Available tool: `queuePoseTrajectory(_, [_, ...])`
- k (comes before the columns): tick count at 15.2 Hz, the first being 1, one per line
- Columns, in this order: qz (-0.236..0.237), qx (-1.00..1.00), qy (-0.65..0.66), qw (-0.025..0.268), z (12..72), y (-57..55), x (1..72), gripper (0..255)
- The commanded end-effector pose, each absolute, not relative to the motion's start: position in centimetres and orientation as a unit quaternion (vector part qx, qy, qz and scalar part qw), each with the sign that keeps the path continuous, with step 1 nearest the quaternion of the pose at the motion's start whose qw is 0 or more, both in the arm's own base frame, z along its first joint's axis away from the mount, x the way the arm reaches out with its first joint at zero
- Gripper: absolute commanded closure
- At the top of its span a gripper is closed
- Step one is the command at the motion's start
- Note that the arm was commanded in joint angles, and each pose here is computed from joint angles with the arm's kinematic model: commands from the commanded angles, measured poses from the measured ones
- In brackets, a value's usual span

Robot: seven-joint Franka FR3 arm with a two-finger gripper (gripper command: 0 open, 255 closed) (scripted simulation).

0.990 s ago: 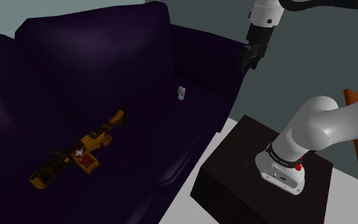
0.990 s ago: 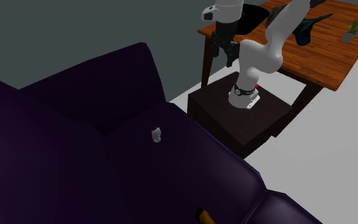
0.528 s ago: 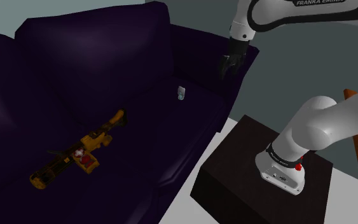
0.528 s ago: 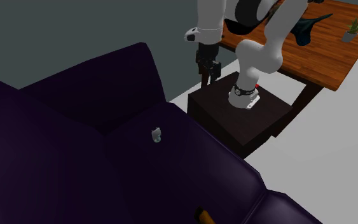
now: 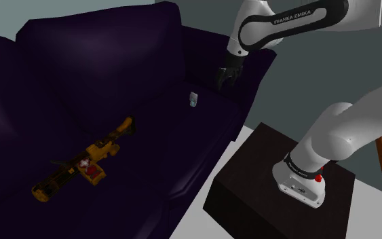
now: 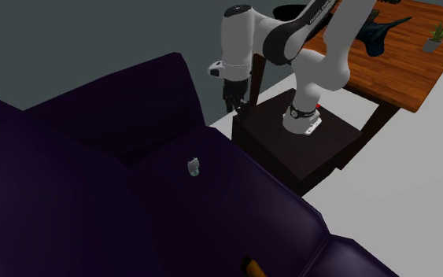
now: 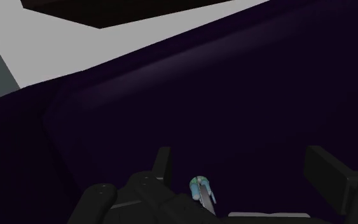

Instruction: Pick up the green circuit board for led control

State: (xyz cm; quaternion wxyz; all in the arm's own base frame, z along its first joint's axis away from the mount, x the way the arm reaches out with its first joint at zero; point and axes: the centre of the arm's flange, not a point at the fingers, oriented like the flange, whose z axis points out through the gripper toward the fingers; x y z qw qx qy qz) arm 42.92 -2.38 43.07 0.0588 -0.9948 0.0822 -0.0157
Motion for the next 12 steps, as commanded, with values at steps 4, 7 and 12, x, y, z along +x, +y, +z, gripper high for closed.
queuePoseTrajectory(4, [-0.037,-0.994,0.082,0.069,38.6,-3.3,47.5,0])
queuePoseTrajectory(7, [-0.048,-0.993,0.081,0.075,36.2,-3.8,50.3,0])
queuePoseTrajectory(12, [-0.068,-0.991,0.08,0.085,32.4,-4.4,55.1,0])
